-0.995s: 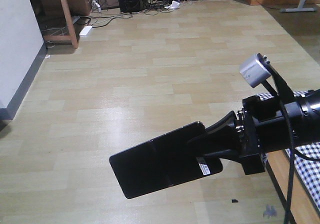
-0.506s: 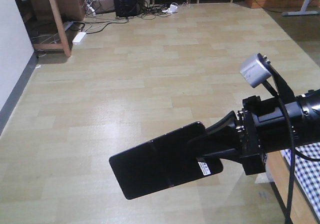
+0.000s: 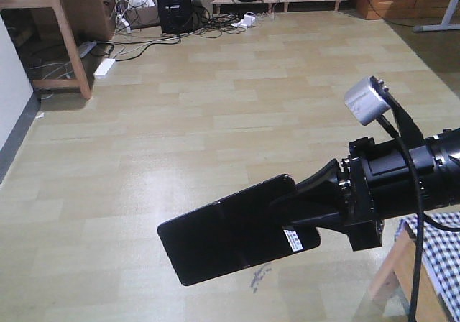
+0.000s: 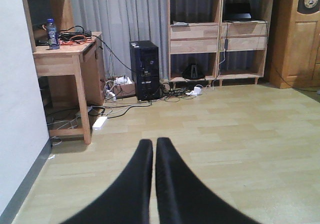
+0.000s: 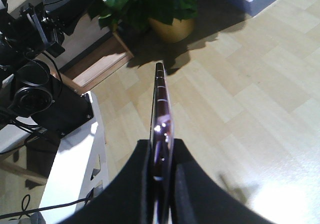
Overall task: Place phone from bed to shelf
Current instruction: 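Drive the base away from the bed holding the phone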
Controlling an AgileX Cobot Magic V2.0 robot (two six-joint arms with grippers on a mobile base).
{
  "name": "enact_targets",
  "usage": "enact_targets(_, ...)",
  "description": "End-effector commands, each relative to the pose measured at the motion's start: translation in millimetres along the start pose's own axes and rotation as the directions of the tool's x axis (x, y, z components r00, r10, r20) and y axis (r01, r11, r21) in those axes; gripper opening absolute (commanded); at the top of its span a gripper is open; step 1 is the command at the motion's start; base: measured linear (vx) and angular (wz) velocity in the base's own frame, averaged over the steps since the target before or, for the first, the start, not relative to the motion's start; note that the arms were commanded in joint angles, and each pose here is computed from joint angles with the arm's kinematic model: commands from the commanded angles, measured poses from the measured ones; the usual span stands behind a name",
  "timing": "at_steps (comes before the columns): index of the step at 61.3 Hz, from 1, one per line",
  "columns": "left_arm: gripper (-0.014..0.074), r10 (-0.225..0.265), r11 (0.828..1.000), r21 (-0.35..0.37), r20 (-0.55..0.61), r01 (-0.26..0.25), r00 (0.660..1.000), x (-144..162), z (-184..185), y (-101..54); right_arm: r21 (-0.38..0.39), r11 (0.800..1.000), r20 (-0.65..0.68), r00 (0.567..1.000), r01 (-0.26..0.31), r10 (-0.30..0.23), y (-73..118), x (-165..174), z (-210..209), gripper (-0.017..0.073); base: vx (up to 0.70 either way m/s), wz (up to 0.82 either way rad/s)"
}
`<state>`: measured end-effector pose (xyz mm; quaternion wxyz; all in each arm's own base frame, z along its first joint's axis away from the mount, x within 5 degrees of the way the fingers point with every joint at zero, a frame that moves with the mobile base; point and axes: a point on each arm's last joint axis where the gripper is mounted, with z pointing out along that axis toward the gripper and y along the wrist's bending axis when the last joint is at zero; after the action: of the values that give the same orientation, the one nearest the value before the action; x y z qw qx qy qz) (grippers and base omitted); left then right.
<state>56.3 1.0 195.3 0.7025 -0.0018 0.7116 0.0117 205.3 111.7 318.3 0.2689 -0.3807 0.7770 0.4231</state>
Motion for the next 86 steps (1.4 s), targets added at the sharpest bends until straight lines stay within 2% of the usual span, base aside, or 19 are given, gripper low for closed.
enact_targets(1,0.0001,-0.019,1.000,0.004,0.102,0.019,0.995,-15.2,-2.1,0.1,-0.090,0.996,0.058,0.998,0.026,-0.020,17.4,-9.8,-7.6,-0.0002,0.36,-0.01)
enact_targets(86,0.0001,-0.019,1.000,0.004,0.102,0.019,0.995,-15.2,-2.1,0.1,-0.090,0.996,0.058,0.998,0.025,-0.020,17.4,-9.8,-7.6,-0.0002,0.36,-0.06)
